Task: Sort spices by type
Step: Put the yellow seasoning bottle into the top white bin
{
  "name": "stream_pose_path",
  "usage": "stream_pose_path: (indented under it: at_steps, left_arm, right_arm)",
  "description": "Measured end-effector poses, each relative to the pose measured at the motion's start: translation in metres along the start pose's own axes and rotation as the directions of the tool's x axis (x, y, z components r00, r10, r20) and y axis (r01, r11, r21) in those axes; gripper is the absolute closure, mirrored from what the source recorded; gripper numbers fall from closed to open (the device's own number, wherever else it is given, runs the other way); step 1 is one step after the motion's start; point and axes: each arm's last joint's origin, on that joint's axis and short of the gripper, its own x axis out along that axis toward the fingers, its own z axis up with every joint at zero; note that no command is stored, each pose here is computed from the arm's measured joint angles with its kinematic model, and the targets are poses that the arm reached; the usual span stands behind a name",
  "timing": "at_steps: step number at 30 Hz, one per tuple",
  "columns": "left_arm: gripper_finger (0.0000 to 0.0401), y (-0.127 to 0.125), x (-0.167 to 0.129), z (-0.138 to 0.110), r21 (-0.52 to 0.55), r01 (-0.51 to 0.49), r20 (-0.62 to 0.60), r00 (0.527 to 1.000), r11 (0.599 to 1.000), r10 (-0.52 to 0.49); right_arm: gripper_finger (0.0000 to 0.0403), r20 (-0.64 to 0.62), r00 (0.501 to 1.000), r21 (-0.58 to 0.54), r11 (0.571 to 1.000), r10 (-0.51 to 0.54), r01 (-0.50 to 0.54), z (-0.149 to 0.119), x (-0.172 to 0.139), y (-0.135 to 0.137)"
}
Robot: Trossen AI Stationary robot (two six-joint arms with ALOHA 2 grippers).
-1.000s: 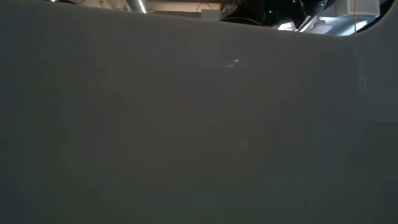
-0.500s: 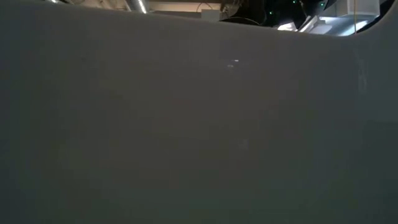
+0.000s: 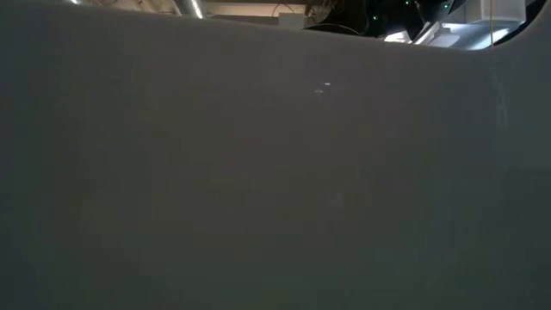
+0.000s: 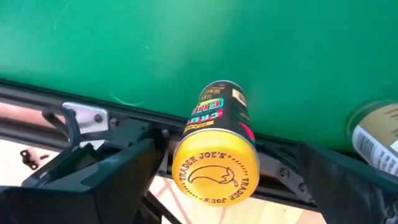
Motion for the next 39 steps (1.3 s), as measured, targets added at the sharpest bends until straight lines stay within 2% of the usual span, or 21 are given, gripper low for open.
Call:
stream_pose_path:
  at_steps: [10, 16, 22, 27, 29, 33, 39]
  left_arm:
    - [0.0017, -0.009, -0.001, 0.007, 0.003, 0.094, 0.069, 0.993, 0.996, -0.094]
    - [0.0017, -0.010, -0.001, 0.007, 0.070, 0.093, 0.079, 0.992, 0.993, -0.098]
    - [0.0017, -0.010, -0.001, 0.008, 0.056, 0.099, 0.083, 0.991, 0.993, -0.103]
    - [0.0017, -0.009, 0.000, 0.009, 0.021, 0.065, 0.120, 0.991, 0.998, -0.067]
    - [0.0017, -0.008, 0.003, 0.008, 0.012, 0.052, 0.103, 0.993, 0.999, -0.053]
    - [0.0020, -0.011, 0.007, 0.008, 0.062, 0.068, 0.081, 0.994, 0.996, -0.073]
    - [0.0033, -0.017, 0.015, 0.011, 0.130, 0.028, 0.011, 1.000, 0.991, -0.029]
  right_arm:
    - [0.0128, 0.002, 1.000, -0.001, 1.000, 0.000, 0.000, 0.000, 0.000, 0.000]
    - [0.0128, 0.002, 1.000, 0.000, 1.000, 0.000, 0.000, 0.000, 0.000, 0.000]
    - [0.0128, 0.002, 1.000, 0.001, 1.000, 0.000, 0.000, 0.000, 0.000, 0.000]
    - [0.0128, 0.002, 1.000, 0.002, 1.000, 0.000, 0.000, 0.000, 0.000, 0.000]
    - [0.0128, 0.002, 1.000, 0.002, 1.000, 0.000, 0.000, 0.000, 0.000, 0.000]
    - [0.0128, 0.001, 1.000, 0.025, 1.000, 0.010, -0.010, 0.000, 0.000, 0.000]
    - [0.0128, 0.001, 1.000, 0.028, 1.000, 0.012, -0.012, 0.000, 0.000, 0.001]
